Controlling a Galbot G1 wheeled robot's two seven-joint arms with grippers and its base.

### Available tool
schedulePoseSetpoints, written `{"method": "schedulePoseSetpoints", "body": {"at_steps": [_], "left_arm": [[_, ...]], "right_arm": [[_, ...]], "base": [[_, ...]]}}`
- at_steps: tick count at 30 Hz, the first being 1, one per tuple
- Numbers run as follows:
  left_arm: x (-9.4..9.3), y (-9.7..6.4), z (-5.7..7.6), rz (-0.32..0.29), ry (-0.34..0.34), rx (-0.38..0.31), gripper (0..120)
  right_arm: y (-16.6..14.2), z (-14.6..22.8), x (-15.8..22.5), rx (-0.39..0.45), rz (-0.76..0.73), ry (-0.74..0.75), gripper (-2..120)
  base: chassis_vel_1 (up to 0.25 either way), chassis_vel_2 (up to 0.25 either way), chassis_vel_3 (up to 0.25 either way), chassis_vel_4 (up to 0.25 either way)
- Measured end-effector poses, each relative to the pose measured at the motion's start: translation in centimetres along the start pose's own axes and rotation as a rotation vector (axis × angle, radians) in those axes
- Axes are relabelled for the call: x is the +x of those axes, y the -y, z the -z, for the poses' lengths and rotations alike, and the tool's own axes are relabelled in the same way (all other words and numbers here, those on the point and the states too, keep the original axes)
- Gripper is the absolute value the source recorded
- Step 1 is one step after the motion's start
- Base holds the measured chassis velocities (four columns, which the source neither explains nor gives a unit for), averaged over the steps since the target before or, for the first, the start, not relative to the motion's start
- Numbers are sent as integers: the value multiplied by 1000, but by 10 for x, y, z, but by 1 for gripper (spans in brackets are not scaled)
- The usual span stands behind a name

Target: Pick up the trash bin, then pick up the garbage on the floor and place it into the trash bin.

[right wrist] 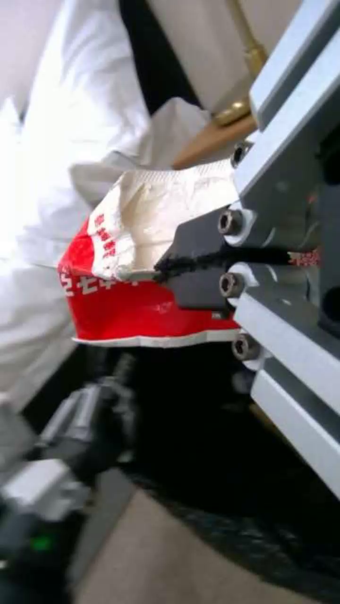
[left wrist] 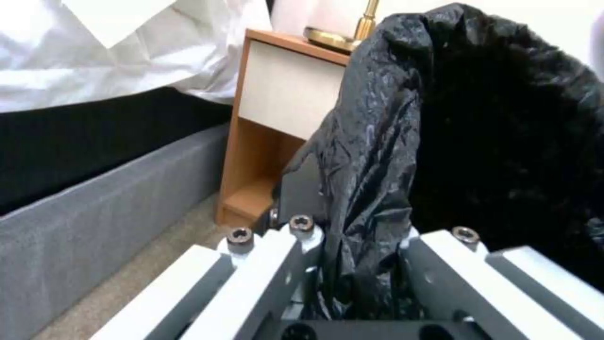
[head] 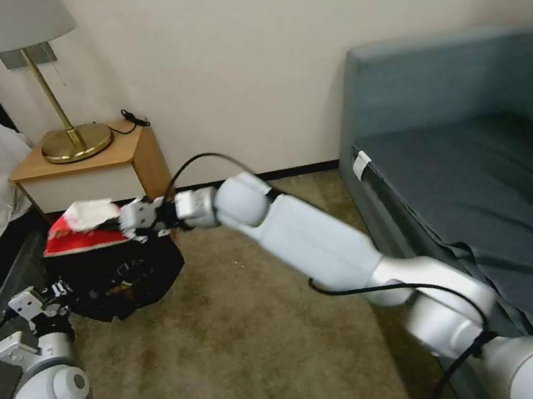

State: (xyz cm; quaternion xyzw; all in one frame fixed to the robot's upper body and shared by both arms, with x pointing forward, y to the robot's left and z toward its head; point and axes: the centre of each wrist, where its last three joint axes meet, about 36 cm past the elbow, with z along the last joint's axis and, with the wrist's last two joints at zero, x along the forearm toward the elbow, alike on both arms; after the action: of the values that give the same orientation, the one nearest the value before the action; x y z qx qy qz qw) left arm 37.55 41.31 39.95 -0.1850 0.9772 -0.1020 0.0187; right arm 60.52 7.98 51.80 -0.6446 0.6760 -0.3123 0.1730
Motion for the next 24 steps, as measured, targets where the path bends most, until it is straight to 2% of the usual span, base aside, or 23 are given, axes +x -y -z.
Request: {"method": "schedulePoseSetpoints", "body": {"at_steps": [2,3,5,6,8,9,10,11,12,14,15,16,17,18,20,21,23,24], "left_arm": [[1,0,-1,-2,-2,2,4],[1,0,-1,-2,-2,2,4],[1,-1,0,-3,-2,5,4],[1,-1,0,-3,-2,5,4],[1,-1,0,-2,-1,5,4],[1,-1,0,-2,-1,5,4],[1,-2,0,-2,0,6,4],[1,-2,0,-2,0,6,4],[1,-2,0,-2,-1,7,4],[1,-2,-1,-1,-3,8,4],[1,-1,-3,6,-6,19,4],[1,-1,-3,6,-6,19,4],[2,-1,-3,18,-16,39,4],[2,-1,-3,18,-16,39,4],[4,-1,-5,41,-34,75,4],[4,-1,-5,41,-34,75,4],[6,0,-6,72,-56,109,4],[6,0,-6,72,-56,109,4]], "right_arm": [[-9,-12,-2,0,-4,-19,8],[-9,-12,-2,0,-4,-19,8],[-13,-15,-2,0,-10,-18,18],[-13,-15,-2,0,-10,-18,18],[-16,-13,-3,3,-18,-9,28],[-16,-13,-3,3,-18,-9,28],[-17,-11,-4,6,-24,-1,35],[-17,-11,-4,6,-24,-1,35],[-19,-7,-4,11,-40,12,42],[-20,-2,-5,16,-59,25,46],[-18,12,-2,21,-116,60,54],[-18,12,-2,21,-116,60,54],[-14,19,9,22,-174,69,61],[-14,19,9,22,-174,69,61],[-6,22,33,16,-268,57,74],[-6,22,33,16,-268,57,74],[-1,15,61,-16,-353,30,86],[-1,15,61,-16,-353,30,86]], "base": [[0,0,0,0],[0,0,0,0],[0,0,0,0],[0,0,0,0],[0,0,0,0],[0,0,0,0],[0,0,0,0],[0,0,0,0],[0,0,0,0],[0,0,0,0],[0,0,0,0],[0,0,0,0],[0,0,0,0],[0,0,0,0],[0,0,0,0],[0,0,0,0],[0,0,0,0],[0,0,0,0]]}}
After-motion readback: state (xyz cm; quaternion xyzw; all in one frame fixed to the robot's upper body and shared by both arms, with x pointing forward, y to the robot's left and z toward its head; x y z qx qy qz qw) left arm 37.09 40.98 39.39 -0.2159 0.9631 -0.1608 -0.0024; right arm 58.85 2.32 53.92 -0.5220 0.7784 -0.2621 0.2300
